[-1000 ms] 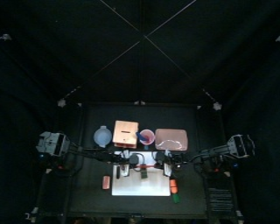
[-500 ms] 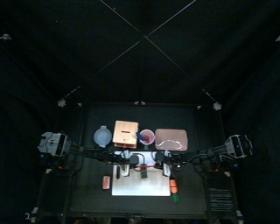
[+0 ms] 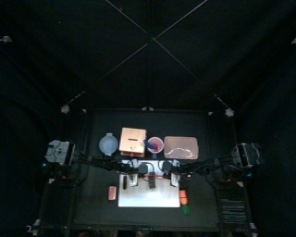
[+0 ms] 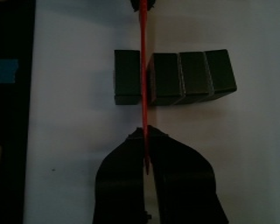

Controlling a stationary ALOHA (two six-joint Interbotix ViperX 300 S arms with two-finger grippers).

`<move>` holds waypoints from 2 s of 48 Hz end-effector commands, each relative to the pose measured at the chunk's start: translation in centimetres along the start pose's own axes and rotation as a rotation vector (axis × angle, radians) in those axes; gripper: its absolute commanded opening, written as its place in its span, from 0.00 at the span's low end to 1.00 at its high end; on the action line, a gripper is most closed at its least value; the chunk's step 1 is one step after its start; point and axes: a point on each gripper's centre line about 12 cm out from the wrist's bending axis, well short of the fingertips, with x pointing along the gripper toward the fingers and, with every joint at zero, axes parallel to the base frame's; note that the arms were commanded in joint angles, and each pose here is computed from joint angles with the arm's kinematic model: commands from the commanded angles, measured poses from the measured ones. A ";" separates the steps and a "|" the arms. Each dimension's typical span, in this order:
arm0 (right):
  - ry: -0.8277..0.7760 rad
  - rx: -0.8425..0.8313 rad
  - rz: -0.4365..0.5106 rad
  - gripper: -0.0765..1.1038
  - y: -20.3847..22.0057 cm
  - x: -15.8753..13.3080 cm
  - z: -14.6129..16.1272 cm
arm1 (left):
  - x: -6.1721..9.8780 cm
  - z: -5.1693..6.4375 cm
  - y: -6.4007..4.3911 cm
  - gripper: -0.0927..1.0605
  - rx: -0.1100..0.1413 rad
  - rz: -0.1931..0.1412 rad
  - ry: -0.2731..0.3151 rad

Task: Place sushi on board then cut the sushi with the knife then place the pieces on the plate
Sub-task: Cut the sushi into 4 pieces

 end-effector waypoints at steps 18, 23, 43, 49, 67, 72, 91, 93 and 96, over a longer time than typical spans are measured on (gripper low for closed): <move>-0.046 0.043 -0.043 0.35 -2.3 -0.9 1.5 | -0.6 1.2 1.9 0.37 0.016 0.033 -0.032; -0.053 0.043 -0.040 0.35 -2.2 -1.1 1.7 | -0.8 1.4 1.9 0.37 0.018 0.034 -0.038; -0.084 0.020 -0.003 0.35 -0.6 -4.4 4.2 | -4.2 4.1 0.5 0.37 0.050 0.009 -0.128; -0.099 0.013 0.022 0.35 0.3 -5.1 4.2 | -4.1 3.9 -0.7 0.37 0.068 -0.012 -0.127; -0.087 0.026 0.075 0.35 2.2 -5.3 3.6 | -3.4 3.4 -2.8 0.37 0.039 -0.056 -0.108; -0.078 0.032 0.077 0.35 2.3 -5.1 3.4 | -3.2 3.2 -3.2 0.37 0.034 -0.064 -0.102; -0.052 0.032 0.071 0.35 2.3 -4.1 2.9 | -2.7 2.6 -3.5 0.37 0.018 -0.070 -0.076; -0.051 0.032 0.070 0.35 2.3 -4.1 2.9 | -2.7 2.6 -3.5 0.37 0.019 -0.070 -0.075; -0.048 0.032 0.069 0.35 2.3 -4.0 2.8 | -2.7 2.6 -3.5 0.37 0.019 -0.070 -0.076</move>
